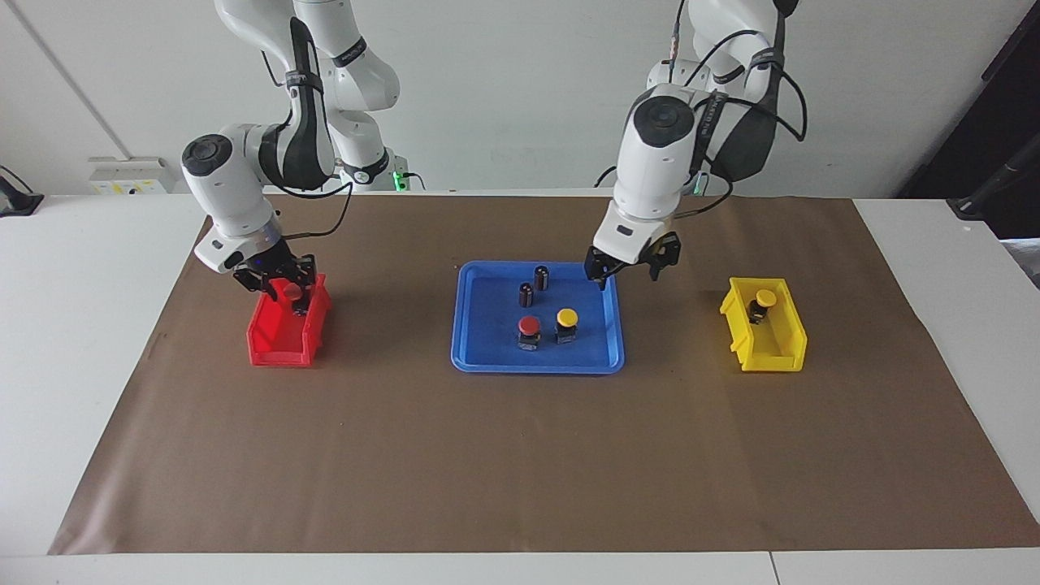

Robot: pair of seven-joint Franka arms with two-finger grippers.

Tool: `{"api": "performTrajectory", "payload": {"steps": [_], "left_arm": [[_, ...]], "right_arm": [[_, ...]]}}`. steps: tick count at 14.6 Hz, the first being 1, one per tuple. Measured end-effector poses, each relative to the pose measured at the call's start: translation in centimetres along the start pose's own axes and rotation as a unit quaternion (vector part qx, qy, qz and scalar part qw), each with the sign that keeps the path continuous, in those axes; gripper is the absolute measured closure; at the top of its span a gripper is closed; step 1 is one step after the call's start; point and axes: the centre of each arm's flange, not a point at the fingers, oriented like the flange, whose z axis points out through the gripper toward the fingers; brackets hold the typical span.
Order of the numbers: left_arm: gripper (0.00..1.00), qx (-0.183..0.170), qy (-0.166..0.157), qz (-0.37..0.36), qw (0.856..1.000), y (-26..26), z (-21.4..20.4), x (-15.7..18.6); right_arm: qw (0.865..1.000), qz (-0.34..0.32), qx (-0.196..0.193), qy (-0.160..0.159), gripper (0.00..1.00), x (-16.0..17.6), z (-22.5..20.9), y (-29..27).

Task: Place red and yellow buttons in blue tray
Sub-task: 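Place the yellow button in the tray while the right gripper returns, then grasp the second red button while the left gripper grasps yellow, then set the red button in the tray while the left gripper lifts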

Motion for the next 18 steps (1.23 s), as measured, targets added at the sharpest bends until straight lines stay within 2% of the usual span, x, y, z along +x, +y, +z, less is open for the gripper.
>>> {"api": "performTrajectory", "payload": {"steps": [2,4,6,7,8,9,11,13,15,17,18], "left_arm": [[0.00,-0.002,-0.015,0.029,0.999,-10.0,1.7,2.7],[0.02,-0.010,-0.019,0.039,0.999,-19.2,4.3,4.0],[0.04,-0.013,-0.012,0.032,0.999,-23.6,6.5,3.7],[0.08,-0.013,-0.007,0.029,0.999,-24.1,7.6,3.2],[0.18,-0.013,-0.006,0.030,0.999,-24.0,8.6,2.6],[0.18,-0.014,-0.008,0.030,0.999,-23.7,9.3,1.9],[0.35,-0.023,-0.009,0.029,0.999,-23.0,9.7,1.1],[0.38,-0.024,-0.013,0.031,0.999,-22.5,10.1,0.4],[0.39,-0.024,-0.012,0.032,0.999,-22.3,11.4,-0.3],[0.39,-0.024,-0.010,0.032,0.999,-22.2,13.0,-1.0],[0.39,-0.024,-0.009,0.033,0.999,-22.1,13.6,-1.3]], "right_arm": [[1.000,0.000,0.001,-0.002,0.39,-0.3,0.5,-0.1],[1.000,-0.001,0.001,-0.004,0.42,-0.6,0.9,-0.2],[1.000,-0.001,0.002,-0.007,0.42,-0.8,1.2,-0.3],[1.000,-0.001,0.002,-0.007,0.50,-0.8,1.2,-0.3],[1.000,-0.001,0.002,-0.007,0.59,-0.8,1.2,-0.3],[1.000,-0.004,0.002,-0.007,0.59,-0.8,1.2,-0.3],[1.000,-0.023,0.003,-0.011,0.59,-0.1,-0.1,0.0],[0.999,-0.034,0.006,-0.025,0.59,2.0,-4.6,0.3],[0.999,-0.037,0.006,-0.026,0.59,5.3,-10.9,-1.4],[1.000,-0.016,0.006,-0.005,0.59,9.1,-15.0,-7.3],[1.000,0.005,0.012,0.011,0.59,10.7,-15.5,-12.1]]}}
